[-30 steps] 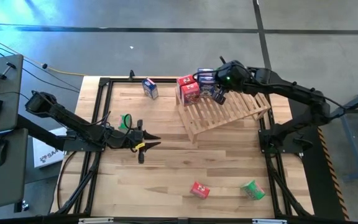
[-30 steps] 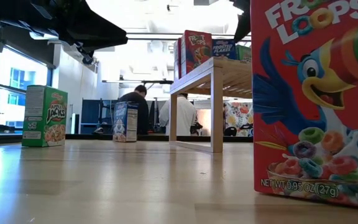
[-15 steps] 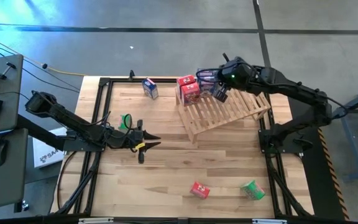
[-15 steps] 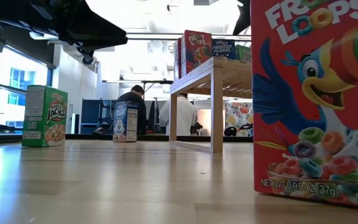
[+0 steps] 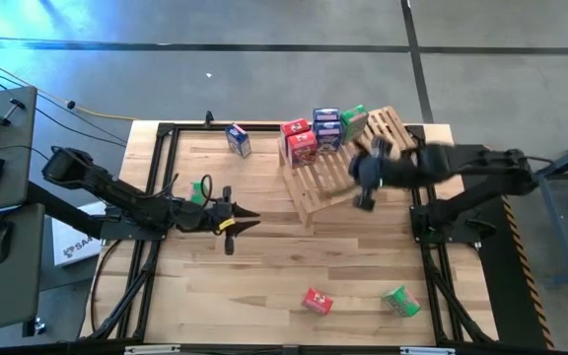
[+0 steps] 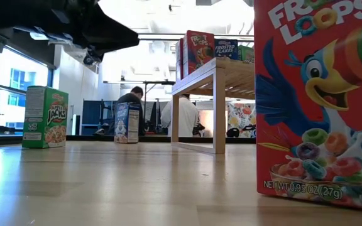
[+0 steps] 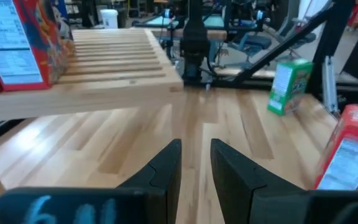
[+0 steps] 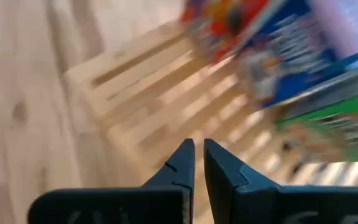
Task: Stack cereal on shelf
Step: Put the bottom green cereal box on the shelf aligned with the other green cereal box
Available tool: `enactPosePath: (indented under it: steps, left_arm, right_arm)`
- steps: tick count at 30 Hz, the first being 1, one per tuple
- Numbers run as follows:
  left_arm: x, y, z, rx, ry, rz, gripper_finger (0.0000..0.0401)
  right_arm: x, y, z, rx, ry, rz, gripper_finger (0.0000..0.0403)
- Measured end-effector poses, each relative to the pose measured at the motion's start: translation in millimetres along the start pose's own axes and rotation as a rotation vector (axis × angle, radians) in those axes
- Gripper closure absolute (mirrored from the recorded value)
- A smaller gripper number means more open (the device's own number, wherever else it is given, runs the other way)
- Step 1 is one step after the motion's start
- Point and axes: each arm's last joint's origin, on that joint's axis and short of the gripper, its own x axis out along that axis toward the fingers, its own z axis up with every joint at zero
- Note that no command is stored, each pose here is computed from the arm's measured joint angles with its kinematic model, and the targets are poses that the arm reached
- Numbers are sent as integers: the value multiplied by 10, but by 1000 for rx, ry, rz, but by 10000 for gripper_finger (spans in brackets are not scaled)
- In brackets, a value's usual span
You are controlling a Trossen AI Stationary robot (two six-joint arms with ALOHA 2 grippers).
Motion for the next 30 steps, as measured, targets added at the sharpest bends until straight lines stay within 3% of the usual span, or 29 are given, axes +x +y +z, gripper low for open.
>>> enactPosePath:
  steps: [7, 10, 15, 18, 22, 27, 30]
  left_arm:
    - [25, -5, -7, 27, -12, 0, 336]
    - [26, -5, -3, 28, -16, 0, 347]
    - [25, -4, 5, 54, -24, 5, 364]
    - [25, -2, 7, 62, -27, 10, 370]
    - [25, -3, 10, 61, -30, 10, 375]
    - [25, -3, 10, 71, -29, 11, 378]
    - [25, -3, 10, 71, -29, 10, 378]
  right_arm:
    - [292, 663, -589, 39, -71, 162, 391]
    - [256, 909, -754, 90, -108, 266, 391]
    - [11, 1224, -979, 211, -5, 356, 377]
    - [-166, 1359, -1077, 291, 86, 363, 342]
    - [-346, 1508, -1197, 408, 266, 336, 267]
    - [-519, 1691, -1281, 514, 442, 257, 168]
    - [-572, 1800, -1310, 546, 500, 190, 132]
